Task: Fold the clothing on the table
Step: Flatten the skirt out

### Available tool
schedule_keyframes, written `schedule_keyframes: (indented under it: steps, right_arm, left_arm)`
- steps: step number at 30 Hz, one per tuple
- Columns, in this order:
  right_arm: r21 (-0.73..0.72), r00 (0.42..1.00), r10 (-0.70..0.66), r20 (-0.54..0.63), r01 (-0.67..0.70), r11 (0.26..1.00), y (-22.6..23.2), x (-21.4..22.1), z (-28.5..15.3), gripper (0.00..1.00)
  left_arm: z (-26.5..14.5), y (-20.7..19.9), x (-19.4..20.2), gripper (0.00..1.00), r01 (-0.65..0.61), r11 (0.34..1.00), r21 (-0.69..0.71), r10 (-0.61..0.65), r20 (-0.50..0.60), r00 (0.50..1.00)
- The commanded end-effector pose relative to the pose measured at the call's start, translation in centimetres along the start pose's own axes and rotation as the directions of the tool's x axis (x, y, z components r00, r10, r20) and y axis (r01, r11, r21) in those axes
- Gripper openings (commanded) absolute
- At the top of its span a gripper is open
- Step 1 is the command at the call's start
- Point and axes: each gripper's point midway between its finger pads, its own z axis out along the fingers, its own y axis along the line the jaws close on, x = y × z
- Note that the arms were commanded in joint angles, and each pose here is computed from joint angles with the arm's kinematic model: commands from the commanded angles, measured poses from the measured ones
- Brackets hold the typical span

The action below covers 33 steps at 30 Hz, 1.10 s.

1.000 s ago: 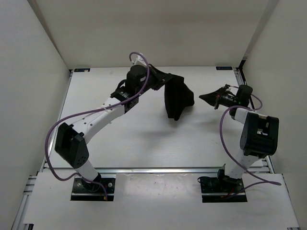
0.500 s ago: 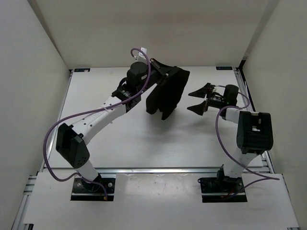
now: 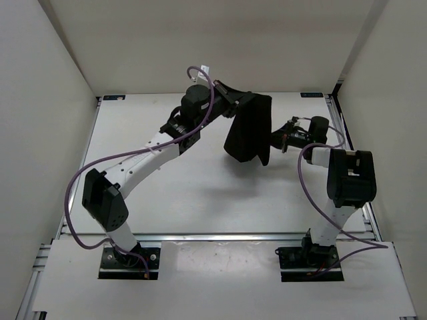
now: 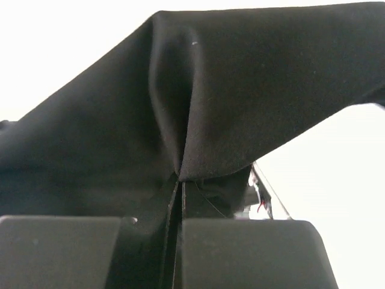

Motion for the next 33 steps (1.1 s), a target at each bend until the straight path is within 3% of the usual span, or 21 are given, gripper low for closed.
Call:
schedule_keyframes:
  steps: [1, 4, 10, 14, 16, 20, 24, 27, 33]
  right_arm:
    - [-0.015, 0.996, -0.064, 0.056, 0.065, 0.998, 1.1, -2.3, -1.9, 0.01]
    - [-0.020, 0.990, -0.093, 0.108, 0.096, 0.995, 1.5, -4.2, -4.0, 0.00]
    - [-0.052, 0.973, -0.209, 0.096, 0.215, 0.975, 3.9, -5.5, -4.8, 0.00]
    - [-0.062, 0.935, -0.352, 0.049, 0.354, 0.933, 5.2, -6.2, -3.6, 0.00]
    - [-0.084, 0.919, -0.394, -0.004, 0.393, 0.916, 5.6, -5.5, -2.7, 0.00]
    - [-0.107, 0.941, -0.333, -0.061, 0.325, 0.939, 4.8, -4.4, -2.7, 0.00]
    - [-0.079, 0.961, -0.274, -0.040, 0.270, 0.960, 3.4, -4.4, -3.1, 0.00]
    - [-0.076, 0.953, -0.303, -0.026, 0.301, 0.951, 3.8, -5.5, -2.8, 0.00]
    - [-0.139, 0.871, -0.490, -0.045, 0.480, 0.866, 9.3, -9.2, -0.7, 0.00]
  left_arm:
    - [-2.6, 0.7, -2.7, 0.00, -0.017, 1.000, 0.000, 0.017, 0.057, 0.998]
    - [-4.7, 3.0, -3.7, 0.00, -0.024, 1.000, -0.020, 0.025, 0.060, 0.998]
    - [-6.4, 6.8, -3.8, 0.00, -0.022, 1.000, -0.018, 0.022, 0.035, 0.999]
    - [-5.8, 9.1, -3.0, 0.00, -0.023, 1.000, 0.005, 0.023, -0.025, 0.999]
    - [-5.9, 8.4, -2.1, 0.00, -0.023, 0.995, 0.099, 0.032, -0.092, 0.995]
    - [-6.6, 11.3, 0.2, 0.00, -0.017, 1.000, 0.026, 0.022, -0.204, 0.979]
    - [-9.5, 15.2, -1.8, 0.00, 0.027, 0.998, -0.050, -0.031, -0.094, 0.995]
    - [-10.1, 17.7, -3.8, 0.00, 0.038, 0.997, -0.070, -0.043, -0.061, 0.997]
    - [-5.5, 17.6, -8.7, 0.00, 0.045, 0.996, 0.071, -0.042, -0.055, 0.998]
